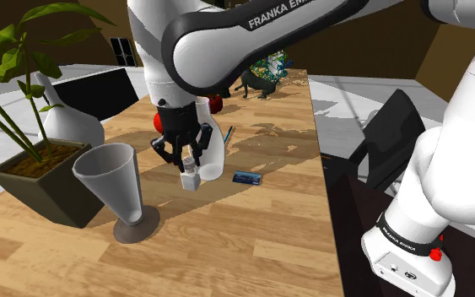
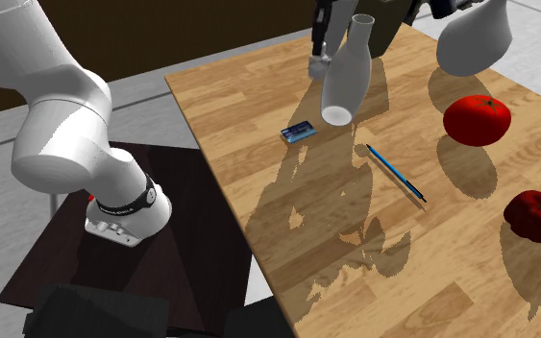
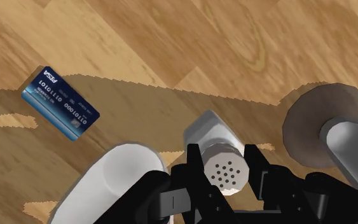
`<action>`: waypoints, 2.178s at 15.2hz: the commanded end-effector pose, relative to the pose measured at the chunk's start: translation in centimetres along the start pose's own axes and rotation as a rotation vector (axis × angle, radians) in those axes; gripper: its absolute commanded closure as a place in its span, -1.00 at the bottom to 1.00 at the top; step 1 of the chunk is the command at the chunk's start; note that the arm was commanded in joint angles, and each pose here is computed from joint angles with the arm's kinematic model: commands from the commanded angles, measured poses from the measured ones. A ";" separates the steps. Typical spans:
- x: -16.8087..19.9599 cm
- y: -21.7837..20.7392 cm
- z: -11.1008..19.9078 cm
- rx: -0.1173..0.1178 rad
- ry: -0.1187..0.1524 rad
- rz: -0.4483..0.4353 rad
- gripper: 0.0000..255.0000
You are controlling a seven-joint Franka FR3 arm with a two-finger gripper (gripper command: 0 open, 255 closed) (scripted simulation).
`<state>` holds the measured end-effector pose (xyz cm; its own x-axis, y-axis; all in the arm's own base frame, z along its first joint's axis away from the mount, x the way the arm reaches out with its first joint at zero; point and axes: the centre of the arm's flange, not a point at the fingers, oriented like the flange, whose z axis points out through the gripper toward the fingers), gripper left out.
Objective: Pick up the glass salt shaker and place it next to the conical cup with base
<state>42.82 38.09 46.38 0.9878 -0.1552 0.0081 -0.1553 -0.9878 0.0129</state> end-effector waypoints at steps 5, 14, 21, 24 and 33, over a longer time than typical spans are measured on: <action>0.0 0.1 3.2 0.000 0.000 0.000 1.00; 0.0 0.1 4.4 0.000 0.000 0.000 1.00; 0.0 0.1 4.4 0.000 0.000 0.000 -1.00; 0.0 0.1 0.4 0.000 0.000 0.000 -1.00; 0.0 0.1 -0.6 0.000 0.000 0.000 -1.00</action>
<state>42.83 38.04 47.02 0.9879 -0.1551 0.0084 -0.1552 -0.9878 0.0125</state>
